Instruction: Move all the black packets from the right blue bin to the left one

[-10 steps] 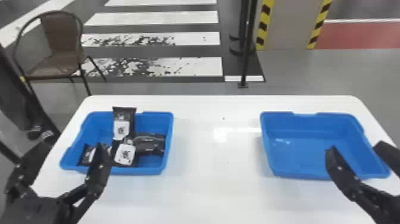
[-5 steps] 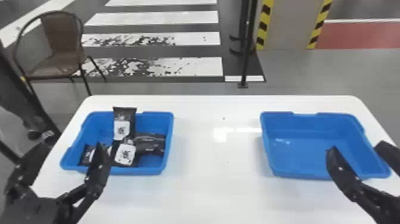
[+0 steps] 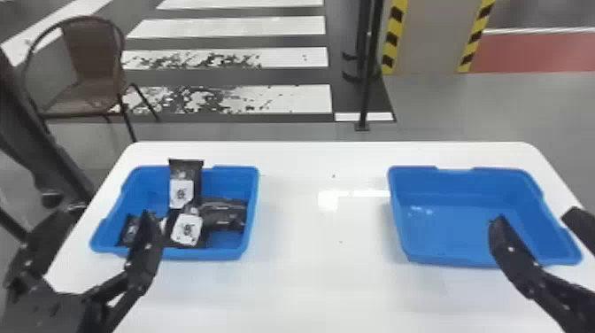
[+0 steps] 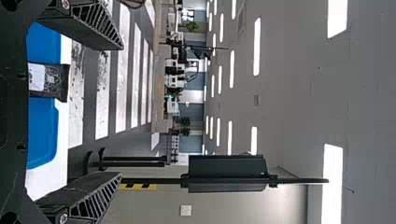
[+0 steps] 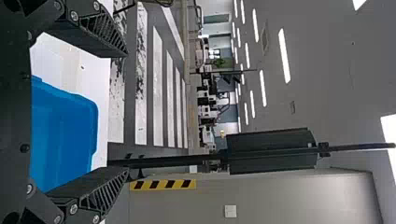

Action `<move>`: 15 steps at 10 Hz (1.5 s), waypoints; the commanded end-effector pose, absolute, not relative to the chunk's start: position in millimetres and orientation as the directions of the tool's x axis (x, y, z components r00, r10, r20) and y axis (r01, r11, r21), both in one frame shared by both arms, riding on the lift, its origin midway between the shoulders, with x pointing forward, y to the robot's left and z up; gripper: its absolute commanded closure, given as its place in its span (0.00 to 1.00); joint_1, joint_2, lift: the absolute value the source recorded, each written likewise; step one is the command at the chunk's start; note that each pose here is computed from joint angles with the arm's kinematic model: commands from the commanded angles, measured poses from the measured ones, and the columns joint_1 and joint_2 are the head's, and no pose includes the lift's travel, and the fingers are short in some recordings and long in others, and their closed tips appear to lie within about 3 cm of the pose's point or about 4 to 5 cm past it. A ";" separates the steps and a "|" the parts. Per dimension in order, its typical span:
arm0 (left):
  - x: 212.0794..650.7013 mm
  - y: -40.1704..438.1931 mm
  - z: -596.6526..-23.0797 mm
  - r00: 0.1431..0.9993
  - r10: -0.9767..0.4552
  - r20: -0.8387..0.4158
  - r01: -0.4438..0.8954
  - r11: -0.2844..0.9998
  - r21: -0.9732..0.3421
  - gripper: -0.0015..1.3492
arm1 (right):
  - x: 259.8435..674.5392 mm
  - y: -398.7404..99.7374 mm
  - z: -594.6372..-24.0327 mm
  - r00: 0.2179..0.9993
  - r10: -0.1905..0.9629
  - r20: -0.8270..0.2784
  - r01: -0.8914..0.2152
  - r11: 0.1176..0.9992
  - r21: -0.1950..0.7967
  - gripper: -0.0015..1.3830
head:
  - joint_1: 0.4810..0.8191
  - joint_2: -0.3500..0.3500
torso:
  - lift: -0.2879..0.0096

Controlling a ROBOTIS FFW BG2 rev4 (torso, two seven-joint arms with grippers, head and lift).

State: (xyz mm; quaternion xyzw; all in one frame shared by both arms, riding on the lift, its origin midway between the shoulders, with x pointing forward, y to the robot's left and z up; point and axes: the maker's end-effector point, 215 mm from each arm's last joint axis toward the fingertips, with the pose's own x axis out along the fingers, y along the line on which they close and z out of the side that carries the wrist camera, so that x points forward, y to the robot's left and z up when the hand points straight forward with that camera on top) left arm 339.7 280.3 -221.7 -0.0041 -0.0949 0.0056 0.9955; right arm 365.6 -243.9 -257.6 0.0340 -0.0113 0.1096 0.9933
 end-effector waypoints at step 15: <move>337.6 277.1 -217.5 0.979 -0.002 0.203 0.003 1.000 -0.008 0.05 | 365.5 -244.2 -255.6 0.976 0.216 0.038 -0.219 0.974 0.066 0.12 | 0.63 0.58 | 0.50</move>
